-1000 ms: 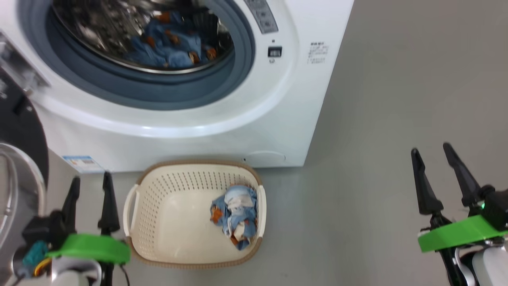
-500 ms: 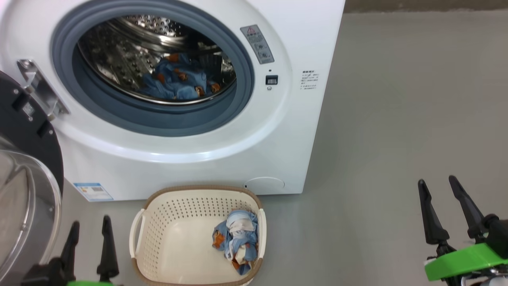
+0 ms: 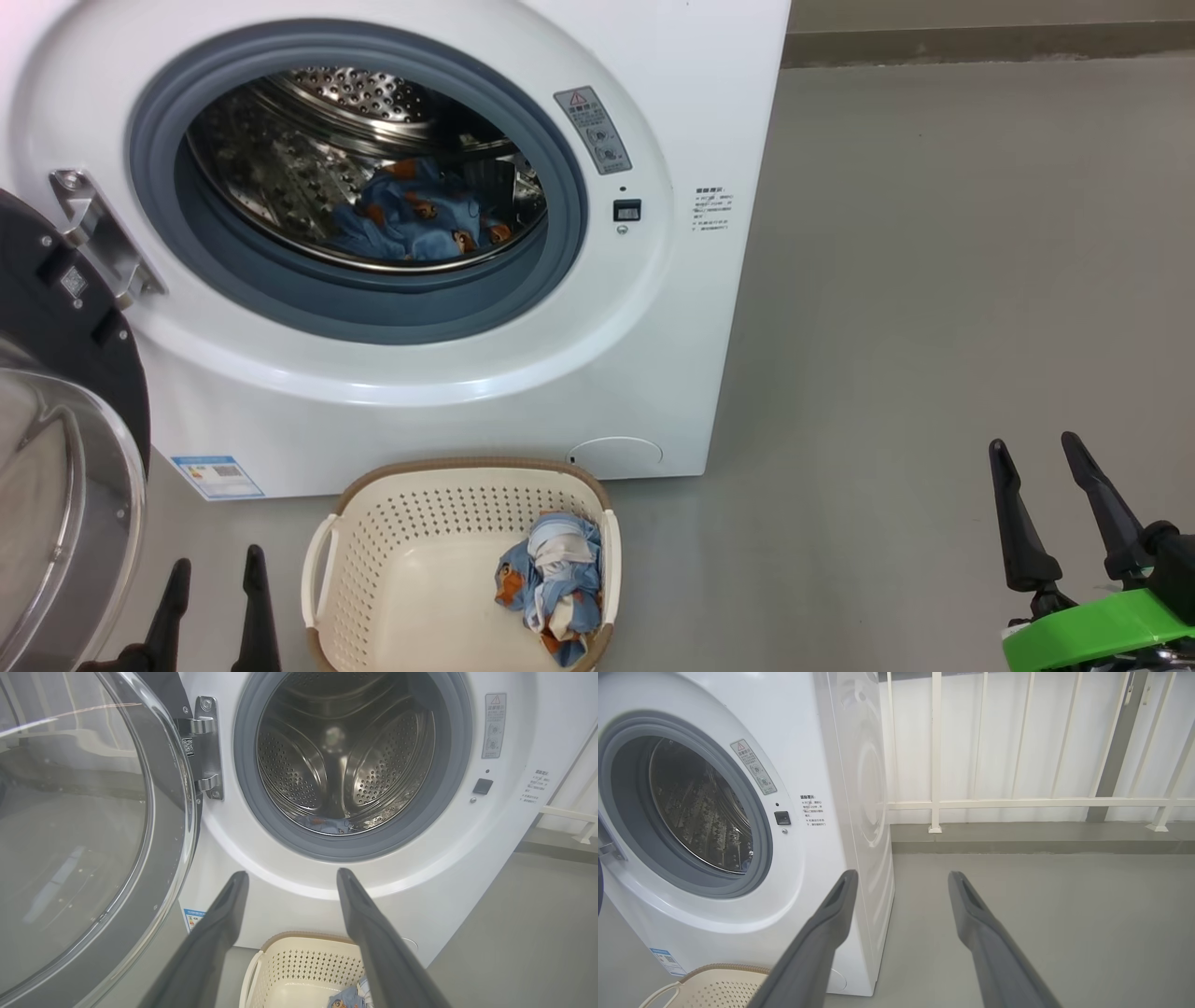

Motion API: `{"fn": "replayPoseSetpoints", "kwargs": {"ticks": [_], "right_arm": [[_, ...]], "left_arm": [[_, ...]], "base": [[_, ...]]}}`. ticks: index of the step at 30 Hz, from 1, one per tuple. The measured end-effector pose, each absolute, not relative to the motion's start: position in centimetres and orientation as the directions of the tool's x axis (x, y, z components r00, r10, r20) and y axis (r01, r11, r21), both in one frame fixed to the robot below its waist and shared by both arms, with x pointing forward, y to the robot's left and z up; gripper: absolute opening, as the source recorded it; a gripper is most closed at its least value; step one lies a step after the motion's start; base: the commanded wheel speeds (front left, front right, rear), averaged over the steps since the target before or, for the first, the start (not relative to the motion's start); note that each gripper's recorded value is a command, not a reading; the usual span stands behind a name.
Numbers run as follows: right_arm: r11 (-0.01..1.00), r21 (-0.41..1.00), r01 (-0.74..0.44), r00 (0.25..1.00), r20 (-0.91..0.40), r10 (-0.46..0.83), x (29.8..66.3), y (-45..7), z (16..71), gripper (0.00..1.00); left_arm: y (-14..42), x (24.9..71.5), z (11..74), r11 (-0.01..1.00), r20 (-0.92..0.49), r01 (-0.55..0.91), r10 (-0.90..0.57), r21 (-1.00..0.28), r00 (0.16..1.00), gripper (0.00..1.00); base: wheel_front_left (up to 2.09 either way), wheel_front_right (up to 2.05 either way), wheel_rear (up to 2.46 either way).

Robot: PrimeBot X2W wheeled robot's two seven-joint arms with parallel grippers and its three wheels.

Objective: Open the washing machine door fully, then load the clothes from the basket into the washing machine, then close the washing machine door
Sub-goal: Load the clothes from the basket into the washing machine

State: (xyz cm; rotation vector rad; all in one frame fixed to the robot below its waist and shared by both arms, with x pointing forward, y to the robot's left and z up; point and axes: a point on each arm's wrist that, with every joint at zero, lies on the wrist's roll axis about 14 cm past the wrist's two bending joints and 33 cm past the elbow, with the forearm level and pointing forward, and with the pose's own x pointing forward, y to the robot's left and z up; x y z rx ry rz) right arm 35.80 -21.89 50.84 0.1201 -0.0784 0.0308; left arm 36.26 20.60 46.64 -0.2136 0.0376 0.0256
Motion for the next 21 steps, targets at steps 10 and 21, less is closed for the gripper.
{"fn": "replayPoseSetpoints", "kwargs": {"ticks": [10, 21], "right_arm": [[0.992, 0.118, -0.035, 0.996, 0.084, 0.025, 35.8, -21.9, 51.0, 1.0], [0.991, 0.127, -0.033, 0.998, 0.065, 0.025, 36.3, -21.7, 50.3, 1.0]], "left_arm": [[20.5, 36.3, 46.6, 0.977, -0.041, -0.027, 0.019, -0.212, 0.999, 1.0], [19.9, 36.4, 45.0, 0.974, -0.092, -0.024, 0.004, -0.227, 0.996, 1.0]], "base": [[0.0, 0.0, 0.0], [0.0, 0.0, 0.0]]}}
